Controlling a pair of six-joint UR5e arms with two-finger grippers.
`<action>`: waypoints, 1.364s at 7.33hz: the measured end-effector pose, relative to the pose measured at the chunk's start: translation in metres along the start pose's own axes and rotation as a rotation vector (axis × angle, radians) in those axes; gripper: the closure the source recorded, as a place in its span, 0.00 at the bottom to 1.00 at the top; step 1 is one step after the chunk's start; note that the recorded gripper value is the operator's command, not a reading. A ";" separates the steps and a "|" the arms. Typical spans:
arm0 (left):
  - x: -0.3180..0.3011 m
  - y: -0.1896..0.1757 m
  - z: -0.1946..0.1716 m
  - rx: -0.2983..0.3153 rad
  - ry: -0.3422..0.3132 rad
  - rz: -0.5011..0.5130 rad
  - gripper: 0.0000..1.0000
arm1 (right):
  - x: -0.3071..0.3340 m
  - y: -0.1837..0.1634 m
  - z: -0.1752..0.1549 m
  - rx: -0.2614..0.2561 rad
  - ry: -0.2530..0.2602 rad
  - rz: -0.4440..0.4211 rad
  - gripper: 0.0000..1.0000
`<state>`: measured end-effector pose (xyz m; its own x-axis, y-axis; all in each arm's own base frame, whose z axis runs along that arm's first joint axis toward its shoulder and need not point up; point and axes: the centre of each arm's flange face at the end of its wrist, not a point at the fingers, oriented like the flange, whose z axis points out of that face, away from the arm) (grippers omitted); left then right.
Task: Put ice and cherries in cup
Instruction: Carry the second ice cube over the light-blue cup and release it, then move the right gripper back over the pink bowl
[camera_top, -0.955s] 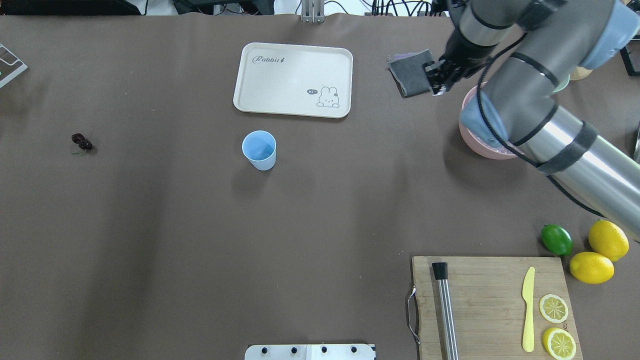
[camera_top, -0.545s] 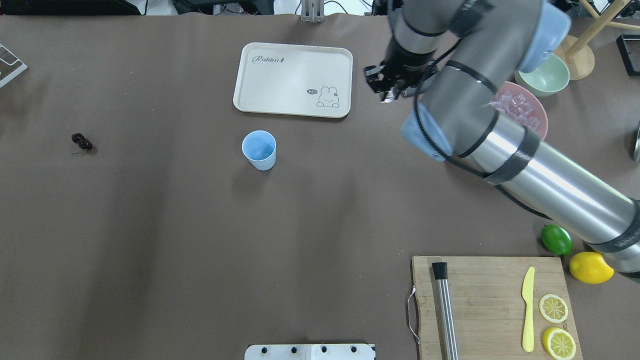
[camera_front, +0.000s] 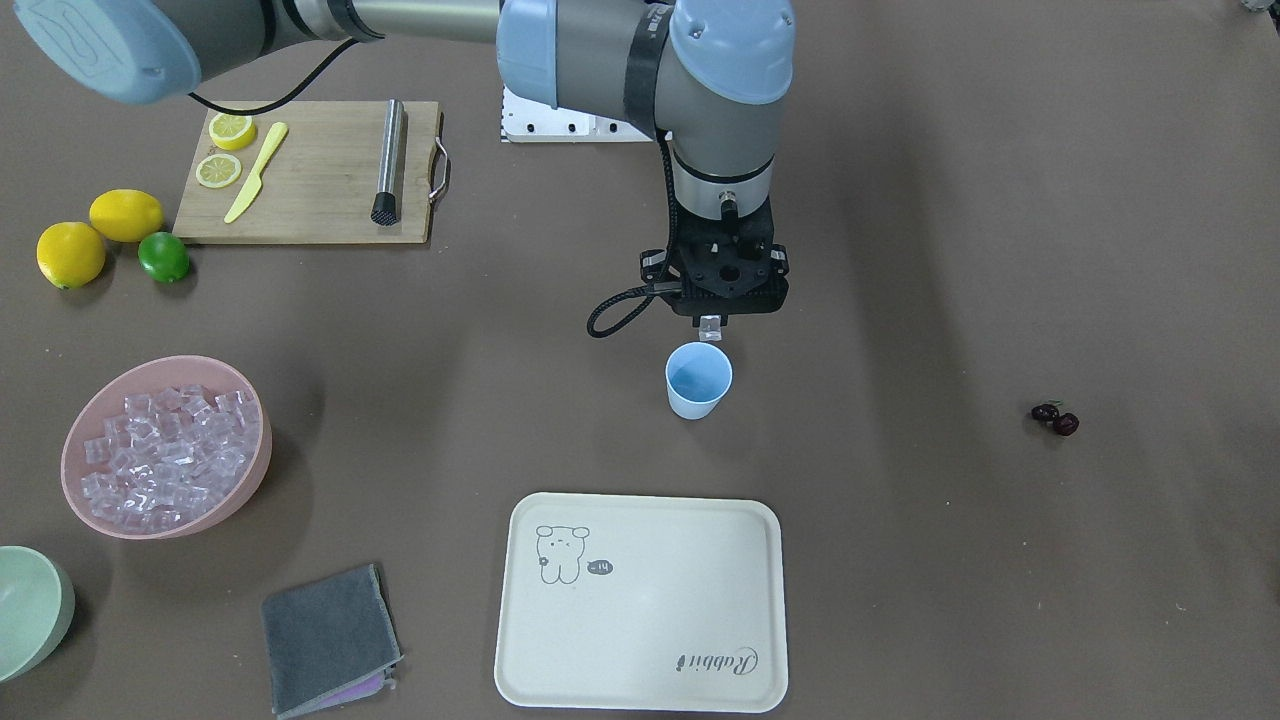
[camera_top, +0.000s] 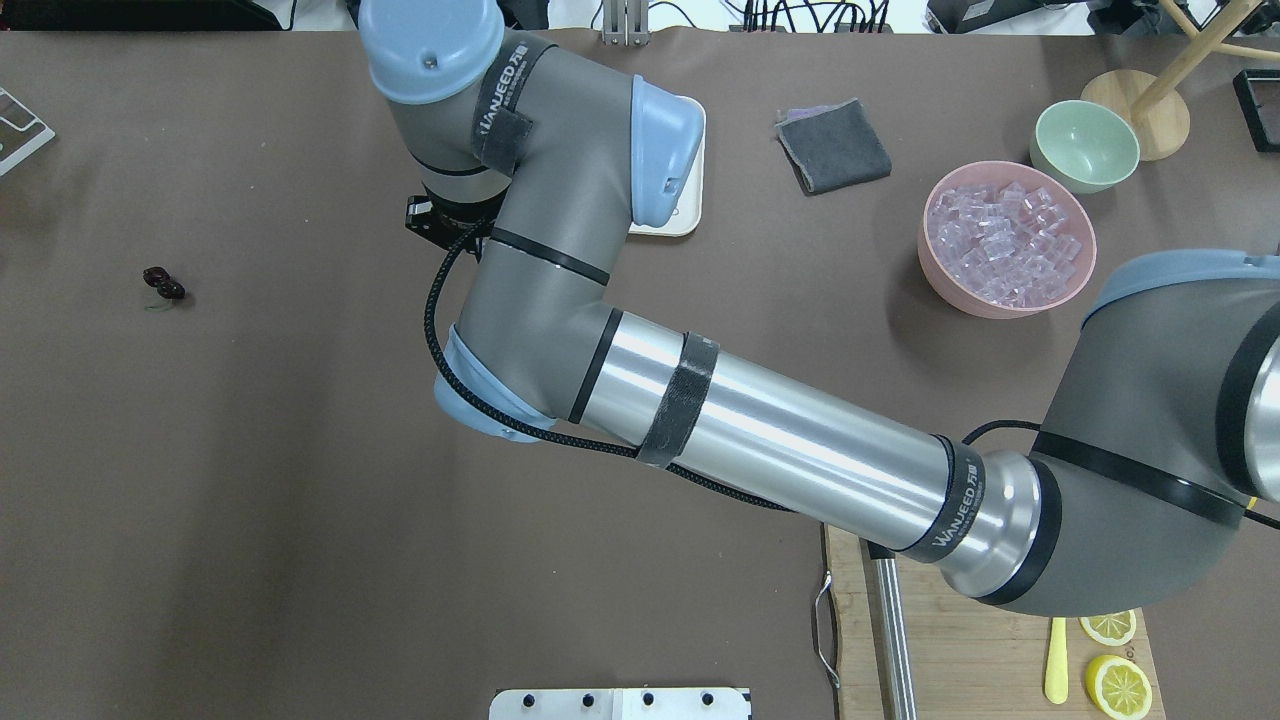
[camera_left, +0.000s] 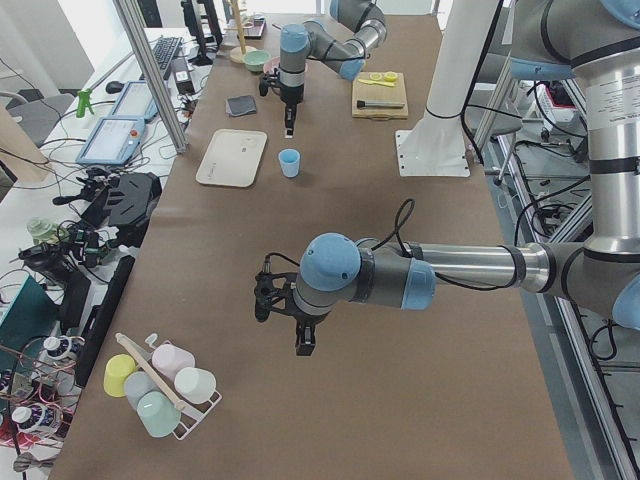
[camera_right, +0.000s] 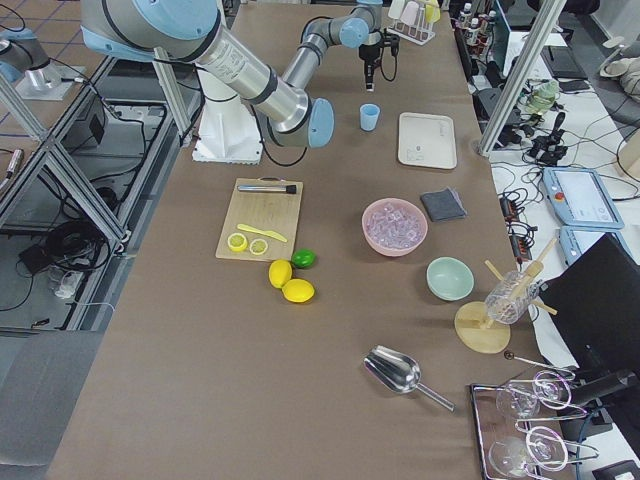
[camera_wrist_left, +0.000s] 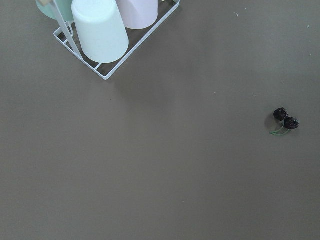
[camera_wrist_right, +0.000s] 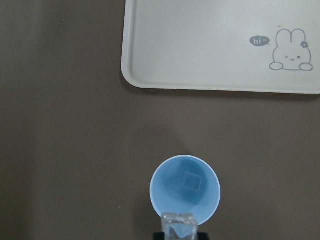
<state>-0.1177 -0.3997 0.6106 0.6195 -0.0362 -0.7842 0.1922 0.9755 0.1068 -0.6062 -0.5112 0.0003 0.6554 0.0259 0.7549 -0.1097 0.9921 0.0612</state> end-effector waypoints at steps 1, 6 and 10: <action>0.000 0.000 0.000 0.000 0.000 -0.001 0.02 | -0.001 0.002 0.007 0.006 0.001 0.001 0.07; 0.002 0.000 -0.002 0.004 0.002 0.004 0.02 | 0.017 -0.001 0.015 0.026 0.010 -0.018 0.02; 0.004 0.004 -0.005 0.009 0.002 0.006 0.02 | 0.267 -0.044 0.020 0.017 0.060 -0.229 0.03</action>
<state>-0.1186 -0.3948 0.6051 0.6192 -0.0301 -0.7846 0.1953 0.9738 0.1168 -0.4414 -0.5509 0.2125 0.7074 -0.1922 0.6801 0.0352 0.9707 0.2377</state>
